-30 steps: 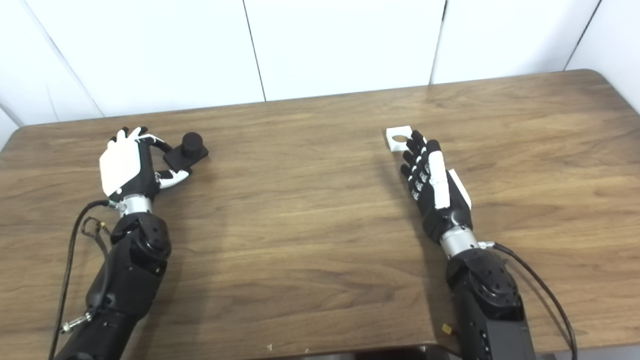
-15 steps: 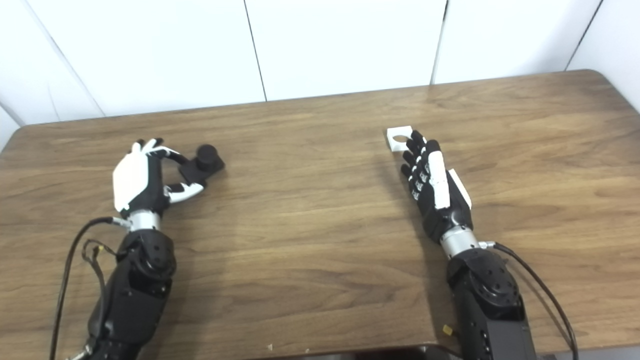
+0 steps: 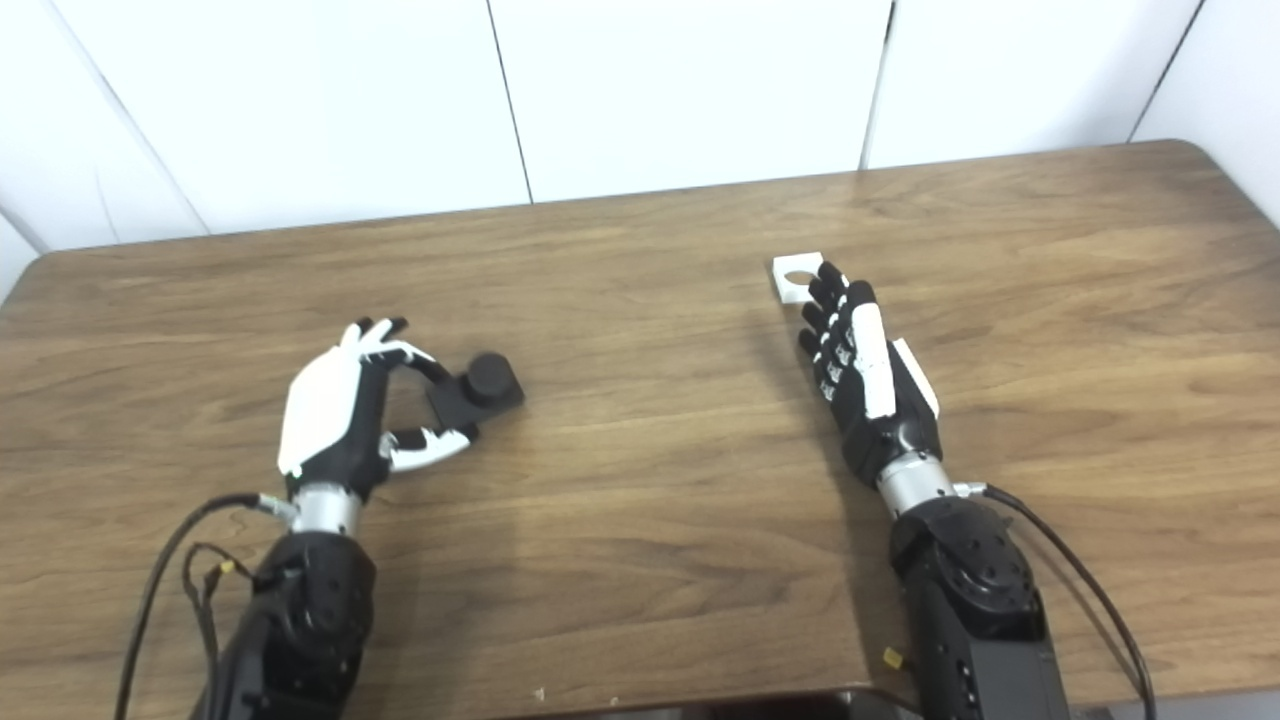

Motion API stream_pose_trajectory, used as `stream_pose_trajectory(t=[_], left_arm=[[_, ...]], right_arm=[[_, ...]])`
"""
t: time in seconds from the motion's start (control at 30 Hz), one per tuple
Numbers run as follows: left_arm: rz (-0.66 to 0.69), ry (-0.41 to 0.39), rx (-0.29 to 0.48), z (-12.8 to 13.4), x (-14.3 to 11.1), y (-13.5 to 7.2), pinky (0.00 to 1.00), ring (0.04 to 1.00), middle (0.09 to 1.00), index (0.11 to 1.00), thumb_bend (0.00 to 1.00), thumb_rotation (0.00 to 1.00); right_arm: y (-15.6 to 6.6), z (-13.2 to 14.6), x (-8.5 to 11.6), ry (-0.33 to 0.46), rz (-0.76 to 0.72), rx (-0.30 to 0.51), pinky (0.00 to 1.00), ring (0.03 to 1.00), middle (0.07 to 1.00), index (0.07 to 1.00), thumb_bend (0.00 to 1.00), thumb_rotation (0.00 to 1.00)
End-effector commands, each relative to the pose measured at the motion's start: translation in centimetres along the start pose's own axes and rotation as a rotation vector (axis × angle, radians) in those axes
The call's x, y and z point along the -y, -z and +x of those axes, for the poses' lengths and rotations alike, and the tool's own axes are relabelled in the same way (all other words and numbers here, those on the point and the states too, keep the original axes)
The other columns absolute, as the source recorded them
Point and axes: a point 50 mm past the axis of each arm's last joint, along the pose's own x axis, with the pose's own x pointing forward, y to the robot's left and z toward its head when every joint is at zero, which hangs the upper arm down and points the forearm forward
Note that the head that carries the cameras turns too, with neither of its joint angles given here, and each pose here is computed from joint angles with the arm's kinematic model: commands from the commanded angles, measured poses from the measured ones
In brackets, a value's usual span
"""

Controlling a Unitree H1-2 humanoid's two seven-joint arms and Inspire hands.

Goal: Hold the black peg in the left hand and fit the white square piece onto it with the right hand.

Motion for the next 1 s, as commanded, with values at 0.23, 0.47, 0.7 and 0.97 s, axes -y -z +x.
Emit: stream_pose_trajectory(t=[0.23, 0.47, 0.7, 0.97], left_arm=[[0.010, -0.020, 0.129, -4.0, -0.5, -1.7, 0.99, 0.991, 0.922, 0.491, 0.50, 0.08], [-0.019, 0.029, 0.180, -6.9, 0.1, -2.7, 0.99, 0.984, 0.921, 0.491, 0.50, 0.08], [-0.068, 0.086, 0.218, -8.8, 1.0, -4.0, 0.99, 0.982, 0.920, 0.491, 0.50, 0.08], [-0.072, 0.108, 0.232, -9.4, 1.5, -4.2, 0.97, 0.973, 0.914, 0.490, 0.50, 0.08]], right_arm=[[-1.8, 1.1, -0.5, -0.031, -0.006, 0.063, 1.00, 1.000, 1.000, 0.997, 0.54, 1.00], [-2.1, 1.3, -0.7, -0.034, -0.012, 0.063, 1.00, 1.000, 1.000, 1.000, 0.54, 1.00], [-2.2, 1.4, -1.1, -0.032, -0.007, 0.062, 1.00, 1.000, 1.000, 0.999, 0.54, 1.00], [-2.2, 1.4, -1.4, -0.025, -0.003, 0.058, 1.00, 1.000, 1.000, 1.000, 0.54, 1.00]])
